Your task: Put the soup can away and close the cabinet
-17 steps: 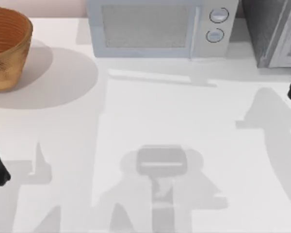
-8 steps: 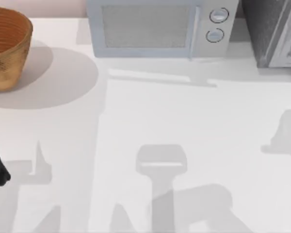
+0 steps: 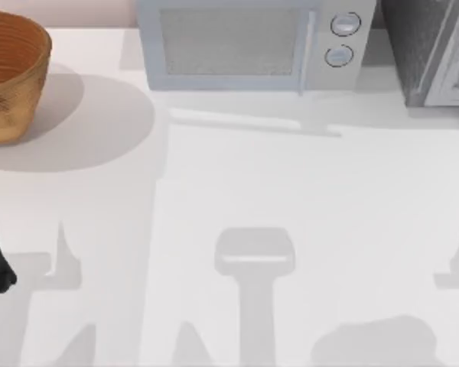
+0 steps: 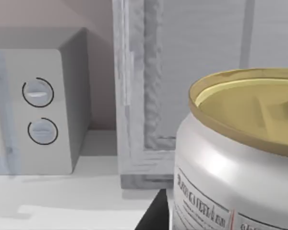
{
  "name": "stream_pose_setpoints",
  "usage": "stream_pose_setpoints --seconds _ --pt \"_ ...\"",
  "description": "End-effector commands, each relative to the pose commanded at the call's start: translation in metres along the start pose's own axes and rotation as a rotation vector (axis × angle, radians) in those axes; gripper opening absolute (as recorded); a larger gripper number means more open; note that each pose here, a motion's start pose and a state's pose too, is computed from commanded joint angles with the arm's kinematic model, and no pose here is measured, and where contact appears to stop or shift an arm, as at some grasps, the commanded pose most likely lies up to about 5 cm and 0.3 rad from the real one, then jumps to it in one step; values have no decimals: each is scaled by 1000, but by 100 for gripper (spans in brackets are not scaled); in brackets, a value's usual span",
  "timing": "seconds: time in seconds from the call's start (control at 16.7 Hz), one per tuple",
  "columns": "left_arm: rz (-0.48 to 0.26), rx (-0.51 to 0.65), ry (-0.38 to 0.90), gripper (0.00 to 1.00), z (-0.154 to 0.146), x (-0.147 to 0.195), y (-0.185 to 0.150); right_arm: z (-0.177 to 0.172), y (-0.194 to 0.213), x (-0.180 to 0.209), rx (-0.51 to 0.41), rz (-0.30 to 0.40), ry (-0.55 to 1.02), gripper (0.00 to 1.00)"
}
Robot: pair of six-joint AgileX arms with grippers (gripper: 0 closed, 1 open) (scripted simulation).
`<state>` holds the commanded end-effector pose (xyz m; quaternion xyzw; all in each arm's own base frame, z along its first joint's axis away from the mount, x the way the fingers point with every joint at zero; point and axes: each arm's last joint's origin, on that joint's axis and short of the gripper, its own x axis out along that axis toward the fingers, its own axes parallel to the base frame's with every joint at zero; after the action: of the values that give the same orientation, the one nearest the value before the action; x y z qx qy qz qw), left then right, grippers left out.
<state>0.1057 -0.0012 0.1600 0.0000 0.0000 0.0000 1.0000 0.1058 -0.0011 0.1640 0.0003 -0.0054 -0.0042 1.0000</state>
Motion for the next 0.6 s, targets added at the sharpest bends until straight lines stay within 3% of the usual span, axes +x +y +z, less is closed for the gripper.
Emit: stream_pose_setpoints --seconds 0.6 --pt "0 0 0 100 0 0 0 9 1 0 -1 8 25 0"
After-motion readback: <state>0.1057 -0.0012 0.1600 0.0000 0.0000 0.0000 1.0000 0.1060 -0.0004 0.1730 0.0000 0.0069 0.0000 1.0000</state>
